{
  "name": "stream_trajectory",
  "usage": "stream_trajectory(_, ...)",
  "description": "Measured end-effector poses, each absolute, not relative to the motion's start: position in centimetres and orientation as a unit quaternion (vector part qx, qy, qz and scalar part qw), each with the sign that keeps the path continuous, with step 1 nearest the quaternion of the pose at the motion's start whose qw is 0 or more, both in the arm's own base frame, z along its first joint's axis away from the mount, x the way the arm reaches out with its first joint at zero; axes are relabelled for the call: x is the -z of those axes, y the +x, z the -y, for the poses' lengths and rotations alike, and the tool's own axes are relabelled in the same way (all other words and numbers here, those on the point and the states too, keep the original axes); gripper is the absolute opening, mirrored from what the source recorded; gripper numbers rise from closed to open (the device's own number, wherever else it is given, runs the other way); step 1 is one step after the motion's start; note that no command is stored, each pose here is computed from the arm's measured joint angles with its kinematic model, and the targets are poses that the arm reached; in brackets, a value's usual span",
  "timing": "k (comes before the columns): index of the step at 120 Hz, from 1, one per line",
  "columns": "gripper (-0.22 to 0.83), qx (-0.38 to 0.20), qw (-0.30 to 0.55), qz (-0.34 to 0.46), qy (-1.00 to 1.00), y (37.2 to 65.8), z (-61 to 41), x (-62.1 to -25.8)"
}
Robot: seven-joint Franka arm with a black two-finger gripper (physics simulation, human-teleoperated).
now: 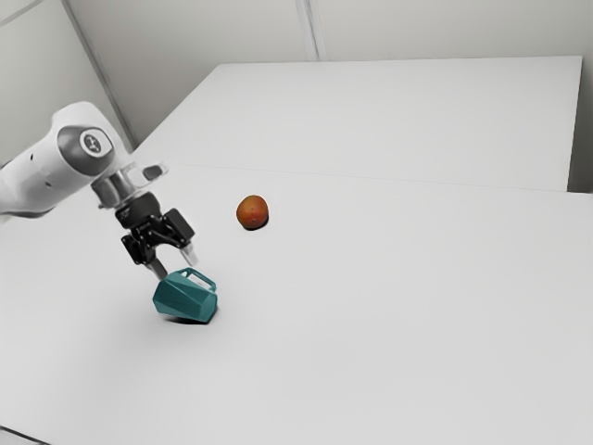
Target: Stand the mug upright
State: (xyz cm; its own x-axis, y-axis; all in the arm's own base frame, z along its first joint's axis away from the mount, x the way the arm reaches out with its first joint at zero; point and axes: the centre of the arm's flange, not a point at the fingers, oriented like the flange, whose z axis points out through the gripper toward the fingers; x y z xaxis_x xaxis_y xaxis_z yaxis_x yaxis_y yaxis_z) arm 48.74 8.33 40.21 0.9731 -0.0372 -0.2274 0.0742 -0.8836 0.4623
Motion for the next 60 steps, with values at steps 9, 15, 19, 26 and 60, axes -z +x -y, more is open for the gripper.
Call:
stream_trajectory(9,0.62,0.095,0.249,0.017,0.964,49.1,-9.3,-39.6)
stream_trajectory(15,0.62,0.086,0.255,0.032,0.962,49.2,-9.9,-38.9)
stream_trajectory(19,0.62,0.081,0.259,0.041,0.961,49.3,-10.3,-38.5)
stream_trajectory(26,0.62,0.069,0.264,0.057,0.960,49.5,-11.1,-38.1)
stream_trajectory(60,0.62,0.023,0.294,0.080,0.952,49.4,-17.3,-36.4)
